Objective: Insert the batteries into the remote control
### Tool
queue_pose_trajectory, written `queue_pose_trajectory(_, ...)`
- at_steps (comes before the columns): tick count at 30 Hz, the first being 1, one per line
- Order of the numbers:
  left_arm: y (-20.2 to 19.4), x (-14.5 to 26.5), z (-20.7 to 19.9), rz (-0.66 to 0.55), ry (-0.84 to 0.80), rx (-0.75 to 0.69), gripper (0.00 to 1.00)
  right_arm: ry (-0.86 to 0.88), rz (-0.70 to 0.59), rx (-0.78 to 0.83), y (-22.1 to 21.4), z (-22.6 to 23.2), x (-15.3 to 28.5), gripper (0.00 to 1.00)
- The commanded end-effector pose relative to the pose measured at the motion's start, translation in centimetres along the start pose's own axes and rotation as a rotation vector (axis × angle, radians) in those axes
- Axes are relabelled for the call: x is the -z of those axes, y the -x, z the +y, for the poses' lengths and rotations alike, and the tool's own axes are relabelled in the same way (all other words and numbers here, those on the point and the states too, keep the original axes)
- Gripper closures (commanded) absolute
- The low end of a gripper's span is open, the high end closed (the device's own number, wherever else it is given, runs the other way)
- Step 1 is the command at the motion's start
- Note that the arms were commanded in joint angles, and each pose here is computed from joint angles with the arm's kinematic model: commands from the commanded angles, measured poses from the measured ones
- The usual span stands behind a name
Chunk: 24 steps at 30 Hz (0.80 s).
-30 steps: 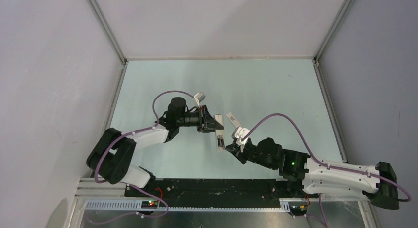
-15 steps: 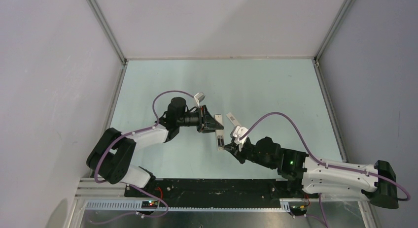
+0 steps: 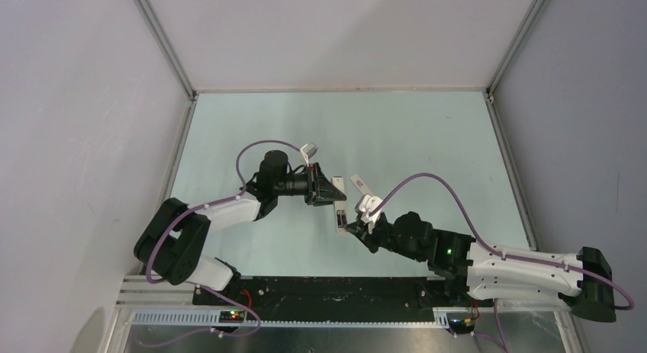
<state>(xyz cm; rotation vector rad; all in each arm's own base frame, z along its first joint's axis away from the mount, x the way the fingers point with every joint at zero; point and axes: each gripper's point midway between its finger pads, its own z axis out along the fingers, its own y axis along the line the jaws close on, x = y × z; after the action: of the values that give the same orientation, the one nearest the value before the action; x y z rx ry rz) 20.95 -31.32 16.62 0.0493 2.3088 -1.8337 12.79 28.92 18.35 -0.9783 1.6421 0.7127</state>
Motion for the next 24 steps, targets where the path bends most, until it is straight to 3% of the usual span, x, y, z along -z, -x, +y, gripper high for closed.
queue_pose_trajectory(1, 0.89, 0.2, -2.68, -0.018, -0.063, -0.069, 1.0, -0.009, -0.101, -0.016, 3.59, 0.03, -0.15, 0.91)
queue_pose_trajectory(24, 0.9, 0.34, -3.09, -0.021, -0.071, -0.073, 1.0, -0.062, -0.086, -0.027, 3.18, -0.75, -0.87, 0.93)
